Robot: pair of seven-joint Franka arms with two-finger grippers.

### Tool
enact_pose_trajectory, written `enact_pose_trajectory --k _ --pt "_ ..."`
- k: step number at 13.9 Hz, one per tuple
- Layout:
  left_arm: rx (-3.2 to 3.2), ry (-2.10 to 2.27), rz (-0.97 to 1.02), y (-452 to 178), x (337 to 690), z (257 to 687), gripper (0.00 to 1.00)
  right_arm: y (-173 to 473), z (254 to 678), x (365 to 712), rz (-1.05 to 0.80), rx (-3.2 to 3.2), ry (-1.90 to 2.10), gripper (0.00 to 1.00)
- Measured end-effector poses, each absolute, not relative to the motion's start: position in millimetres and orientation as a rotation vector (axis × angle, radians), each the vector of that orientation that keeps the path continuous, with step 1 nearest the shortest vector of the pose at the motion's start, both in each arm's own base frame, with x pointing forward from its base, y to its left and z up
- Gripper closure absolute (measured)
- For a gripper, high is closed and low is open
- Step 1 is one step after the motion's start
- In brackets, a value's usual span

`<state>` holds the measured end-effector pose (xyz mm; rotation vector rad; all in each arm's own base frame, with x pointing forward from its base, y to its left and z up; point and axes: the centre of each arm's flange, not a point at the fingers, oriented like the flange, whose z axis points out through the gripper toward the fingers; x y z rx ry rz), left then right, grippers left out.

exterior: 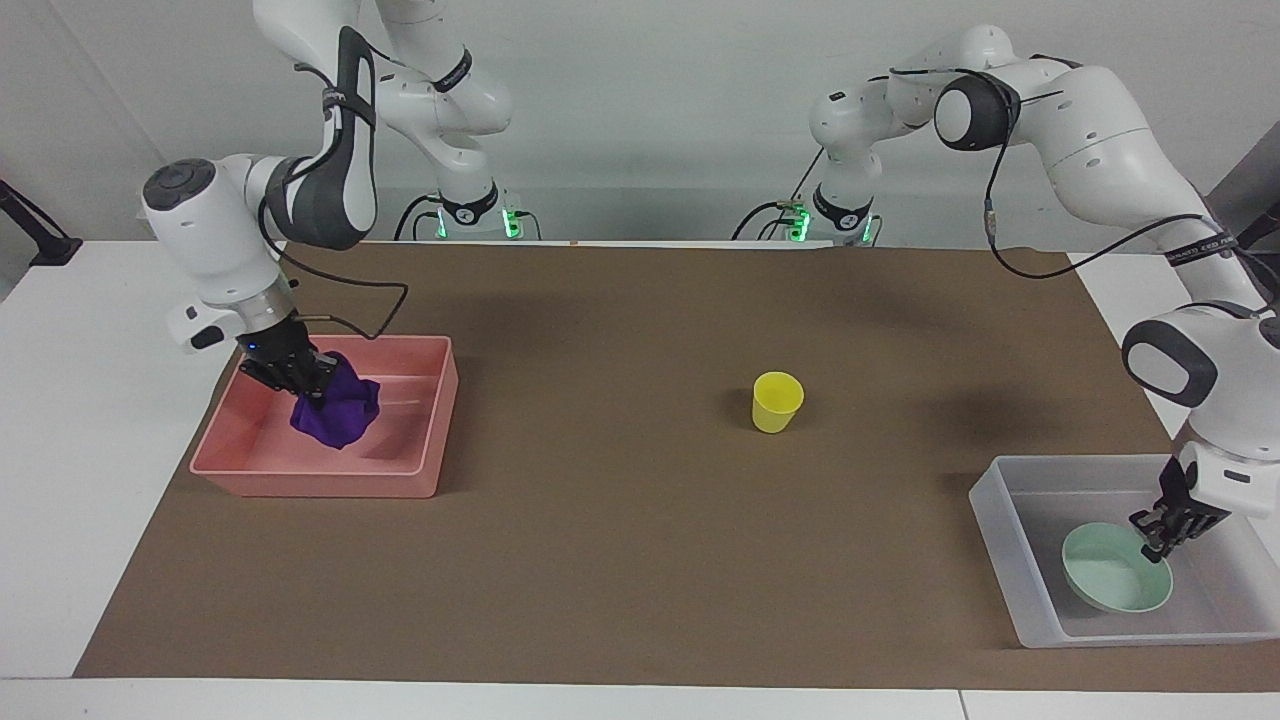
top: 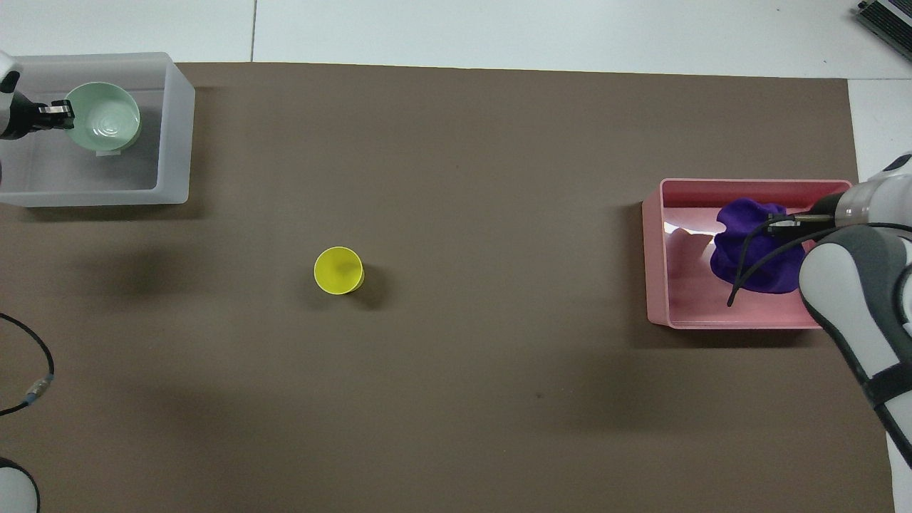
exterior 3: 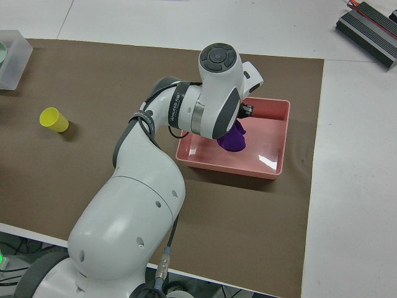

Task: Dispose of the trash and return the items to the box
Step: 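Carry the purple cloth into the pink box with the right gripper, then reach the left gripper to the yellow cup while the right gripper withdraws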

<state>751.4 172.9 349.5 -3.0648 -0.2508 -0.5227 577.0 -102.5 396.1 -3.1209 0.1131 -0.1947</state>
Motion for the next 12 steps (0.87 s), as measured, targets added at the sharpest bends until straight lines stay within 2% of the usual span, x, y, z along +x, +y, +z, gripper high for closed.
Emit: enact_pose_trajectory --k 2,3,6,7,10,11,12 --pt "-3.064 -0.25 -0.523 172 750 347 0.96 -106 368 571 -0.189 -3.125 0.129 0.92" --pt "-3.064 -0.248 -0.526 172 749 350 0.89 -107 360 569 -0.185 -3.126 0.132 0.92" --pt "-3.066 -0.232 -0.529 166 749 358 0.54 -108 352 568 -0.19 -3.129 0.136 0.91" --pt "-3.069 -0.227 -0.523 163 748 366 0.44 -108 352 568 -0.196 -3.129 0.136 0.84" --pt "-3.084 -0.182 -0.489 143 738 407 0.07 -107 356 571 -0.215 -3.129 0.132 0.52" --pt "-3.088 -0.156 -0.483 130 731 422 0.0 -106 361 573 -0.228 -3.129 0.127 0.4" --pt "-3.093 -0.122 -0.473 112 720 436 0.0 -103 367 576 -0.241 -3.128 0.12 0.3"
